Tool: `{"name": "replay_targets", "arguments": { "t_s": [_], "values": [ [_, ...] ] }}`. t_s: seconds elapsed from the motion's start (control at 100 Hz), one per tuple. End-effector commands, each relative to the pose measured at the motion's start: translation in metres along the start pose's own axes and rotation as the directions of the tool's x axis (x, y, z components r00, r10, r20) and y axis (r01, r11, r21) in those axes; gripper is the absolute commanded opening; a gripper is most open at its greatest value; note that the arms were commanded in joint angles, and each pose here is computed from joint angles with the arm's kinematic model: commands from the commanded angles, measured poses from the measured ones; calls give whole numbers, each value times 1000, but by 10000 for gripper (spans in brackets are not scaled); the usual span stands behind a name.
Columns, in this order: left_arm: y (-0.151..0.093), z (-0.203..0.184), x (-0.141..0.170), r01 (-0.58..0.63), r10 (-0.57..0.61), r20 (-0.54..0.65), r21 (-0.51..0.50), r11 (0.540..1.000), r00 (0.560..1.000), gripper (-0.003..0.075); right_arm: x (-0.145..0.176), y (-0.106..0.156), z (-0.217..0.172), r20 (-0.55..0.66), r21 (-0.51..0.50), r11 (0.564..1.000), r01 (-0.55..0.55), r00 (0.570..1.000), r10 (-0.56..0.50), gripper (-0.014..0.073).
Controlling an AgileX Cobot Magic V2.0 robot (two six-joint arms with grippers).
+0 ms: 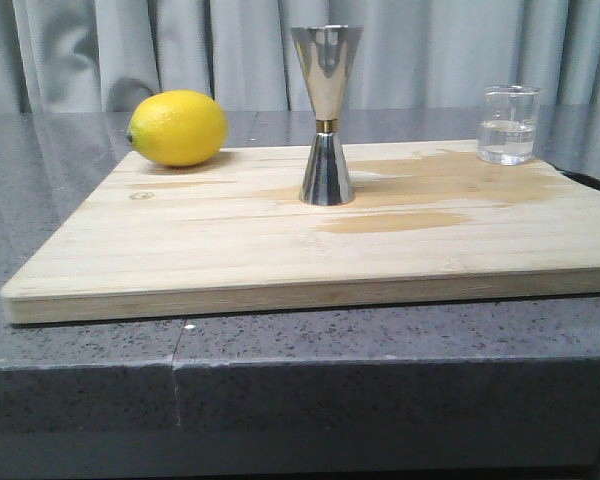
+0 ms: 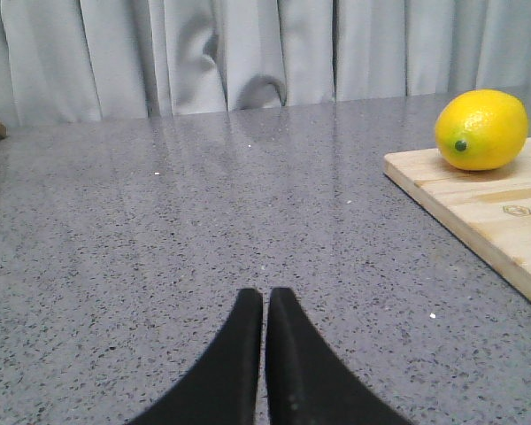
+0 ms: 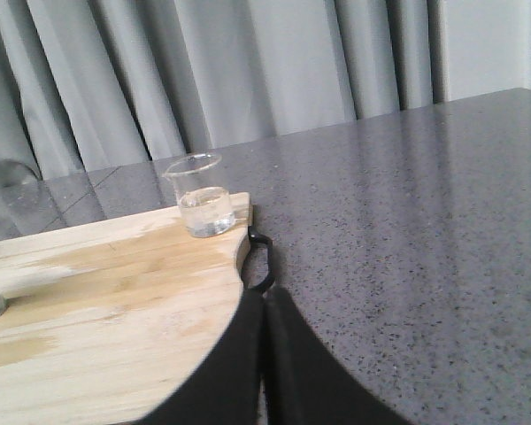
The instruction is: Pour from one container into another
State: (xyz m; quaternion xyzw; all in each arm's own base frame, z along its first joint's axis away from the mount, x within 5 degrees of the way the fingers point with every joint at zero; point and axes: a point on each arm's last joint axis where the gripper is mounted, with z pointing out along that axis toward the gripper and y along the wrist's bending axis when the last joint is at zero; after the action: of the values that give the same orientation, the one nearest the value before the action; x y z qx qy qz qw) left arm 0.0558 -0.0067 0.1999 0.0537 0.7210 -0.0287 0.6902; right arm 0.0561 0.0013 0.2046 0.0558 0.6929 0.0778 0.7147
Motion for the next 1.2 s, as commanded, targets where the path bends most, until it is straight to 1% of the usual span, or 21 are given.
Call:
{"name": "replay_targets", "arguments": {
  "t_s": [0.0, 1.08, 1.19],
  "values": [
    [0, 0, 4, 13, -13, 65, -6, 1000, 998, -19, 1, 0, 0, 60, -16, 1000, 4, 998, -3, -49],
    [0, 0, 4, 13, -13, 65, -6, 1000, 998, -19, 1, 0, 0, 60, -16, 1000, 6, 998, -5, -49],
    [0, 0, 2, 14, -13, 89, -7, 1000, 996, -19, -1, 1, 0, 89, -25, 1000, 7, 996, -5, -49]
  ]
}}
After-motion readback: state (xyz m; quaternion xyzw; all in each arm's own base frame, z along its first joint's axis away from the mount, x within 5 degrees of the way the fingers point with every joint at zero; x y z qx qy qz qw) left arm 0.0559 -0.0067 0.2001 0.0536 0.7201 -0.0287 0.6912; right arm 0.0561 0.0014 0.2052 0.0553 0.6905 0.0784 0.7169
